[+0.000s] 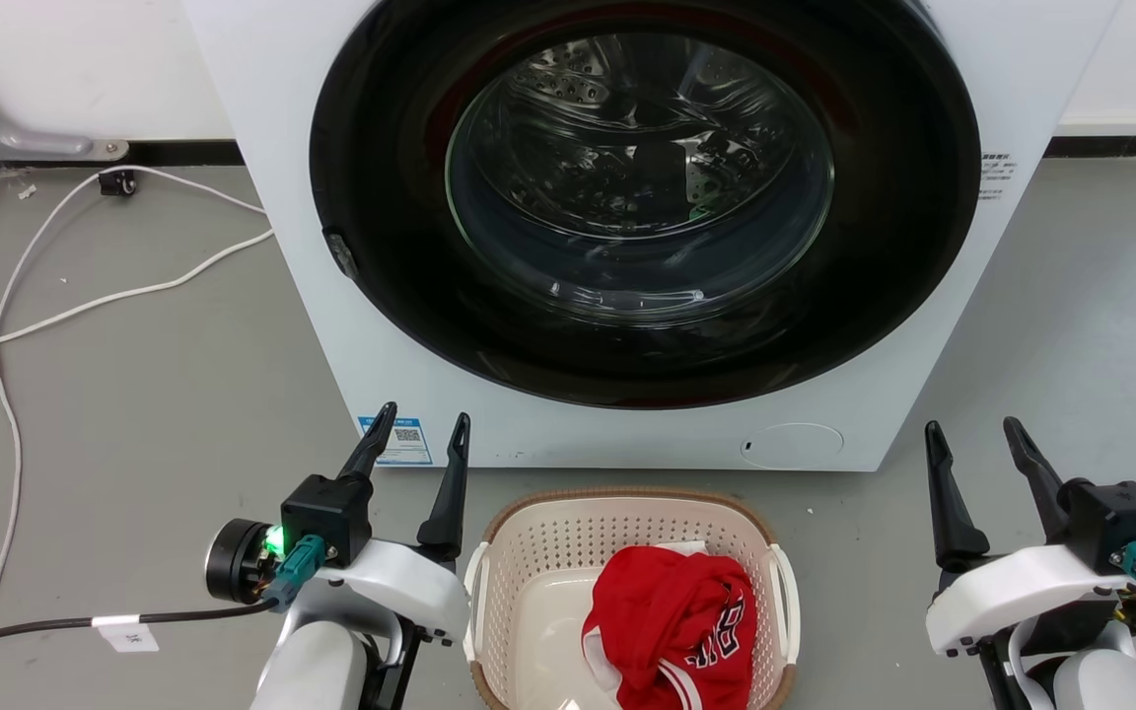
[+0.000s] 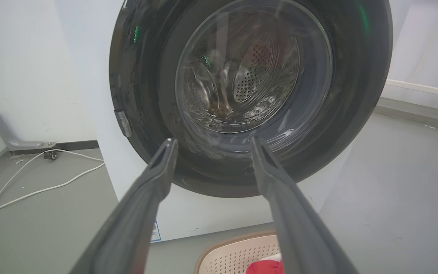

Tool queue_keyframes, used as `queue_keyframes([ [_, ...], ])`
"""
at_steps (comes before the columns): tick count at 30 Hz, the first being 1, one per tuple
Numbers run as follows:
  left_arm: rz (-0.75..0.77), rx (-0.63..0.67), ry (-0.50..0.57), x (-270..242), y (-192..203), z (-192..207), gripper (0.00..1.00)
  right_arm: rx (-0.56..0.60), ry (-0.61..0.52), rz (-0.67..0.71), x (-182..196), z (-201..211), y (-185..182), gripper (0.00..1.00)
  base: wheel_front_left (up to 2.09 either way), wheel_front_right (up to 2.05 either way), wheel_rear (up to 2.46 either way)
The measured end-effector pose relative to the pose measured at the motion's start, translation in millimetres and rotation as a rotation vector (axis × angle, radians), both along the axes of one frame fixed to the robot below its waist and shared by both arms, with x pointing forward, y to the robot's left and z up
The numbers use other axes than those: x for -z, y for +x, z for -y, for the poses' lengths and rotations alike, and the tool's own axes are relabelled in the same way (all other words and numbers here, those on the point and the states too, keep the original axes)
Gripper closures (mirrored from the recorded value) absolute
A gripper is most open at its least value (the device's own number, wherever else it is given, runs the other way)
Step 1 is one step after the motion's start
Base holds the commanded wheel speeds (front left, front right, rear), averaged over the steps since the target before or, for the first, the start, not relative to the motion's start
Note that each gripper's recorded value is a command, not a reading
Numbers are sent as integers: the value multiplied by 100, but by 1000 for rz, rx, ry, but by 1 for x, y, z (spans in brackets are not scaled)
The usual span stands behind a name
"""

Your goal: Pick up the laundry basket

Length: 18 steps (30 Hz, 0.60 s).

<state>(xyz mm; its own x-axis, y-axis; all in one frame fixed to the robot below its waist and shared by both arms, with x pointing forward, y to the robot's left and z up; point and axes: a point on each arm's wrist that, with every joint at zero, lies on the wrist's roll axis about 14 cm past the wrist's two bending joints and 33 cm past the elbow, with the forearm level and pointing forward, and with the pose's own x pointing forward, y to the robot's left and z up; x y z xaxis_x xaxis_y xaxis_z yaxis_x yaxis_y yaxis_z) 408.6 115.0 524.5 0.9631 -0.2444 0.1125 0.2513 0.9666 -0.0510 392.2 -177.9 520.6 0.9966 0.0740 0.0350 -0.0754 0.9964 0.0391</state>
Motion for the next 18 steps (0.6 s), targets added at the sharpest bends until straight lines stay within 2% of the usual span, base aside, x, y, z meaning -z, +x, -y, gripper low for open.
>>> queue_keyframes([
  [18, -12, -11, -1, 4, 4, -2, 0, 10, 0, -23, 9, 3, 3, 0, 0, 0, 0],
])
